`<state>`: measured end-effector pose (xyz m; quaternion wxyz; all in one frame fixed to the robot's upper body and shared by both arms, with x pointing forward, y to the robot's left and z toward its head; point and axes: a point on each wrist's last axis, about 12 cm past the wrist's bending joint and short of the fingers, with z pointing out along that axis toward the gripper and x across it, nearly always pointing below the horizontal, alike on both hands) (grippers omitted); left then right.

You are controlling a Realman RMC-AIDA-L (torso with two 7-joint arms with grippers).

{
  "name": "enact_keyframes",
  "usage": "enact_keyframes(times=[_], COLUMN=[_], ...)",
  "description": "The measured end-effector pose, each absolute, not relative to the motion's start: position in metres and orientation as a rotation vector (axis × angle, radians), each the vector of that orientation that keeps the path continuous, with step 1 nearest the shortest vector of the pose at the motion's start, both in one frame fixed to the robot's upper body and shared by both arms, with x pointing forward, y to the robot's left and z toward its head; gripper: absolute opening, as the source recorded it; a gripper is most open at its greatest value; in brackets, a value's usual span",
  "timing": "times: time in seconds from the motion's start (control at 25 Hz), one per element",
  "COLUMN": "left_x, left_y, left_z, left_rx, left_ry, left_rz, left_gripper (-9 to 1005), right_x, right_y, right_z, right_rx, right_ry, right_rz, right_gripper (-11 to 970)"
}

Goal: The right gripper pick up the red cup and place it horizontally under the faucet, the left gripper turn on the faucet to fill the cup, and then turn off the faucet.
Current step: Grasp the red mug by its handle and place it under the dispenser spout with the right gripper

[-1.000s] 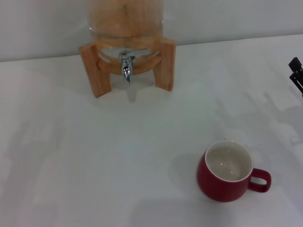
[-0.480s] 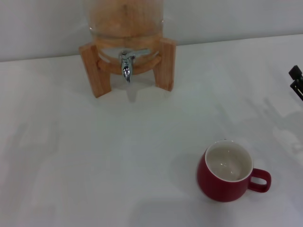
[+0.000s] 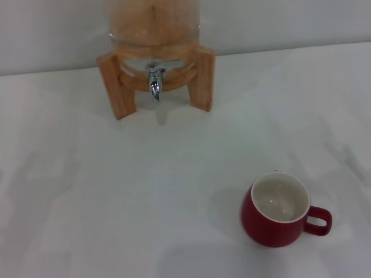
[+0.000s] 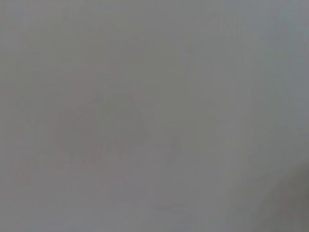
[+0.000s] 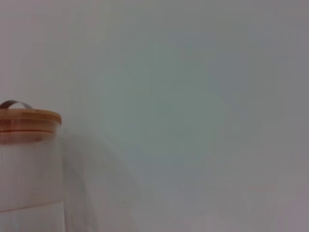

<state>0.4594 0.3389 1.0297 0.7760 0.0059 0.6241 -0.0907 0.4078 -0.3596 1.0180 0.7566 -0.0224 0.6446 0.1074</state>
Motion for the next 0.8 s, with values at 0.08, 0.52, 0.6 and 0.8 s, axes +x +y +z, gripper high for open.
enact_keyframes(times=[0.08, 0.52, 0.6, 0.8], left_x=[0.459, 0.457, 0.457, 0.456], left_y=[0.338, 0.337, 0.336, 0.336], left_z=[1.029, 1.028, 1.028, 1.028], left_rx=[0.018, 0.027, 0.027, 0.026], left_ry=[1.352, 1.357, 1.358, 1.359], left_rz=[-0.197, -0.204, -0.204, -0.204], left_gripper=[772, 772, 772, 772], right_x=[0.397, 0.365, 0.362, 0.357], right_y=[-0.365, -0.367, -0.365, -0.362], right_z=[1.018, 1.012, 1.011, 1.008], right_rx=[-0.043, -0.086, -0.103, -0.135], right_ry=[1.407, 1.463, 1.480, 1.508], right_rz=[0.245, 0.308, 0.326, 0.356], right_gripper=[781, 780, 780, 780])
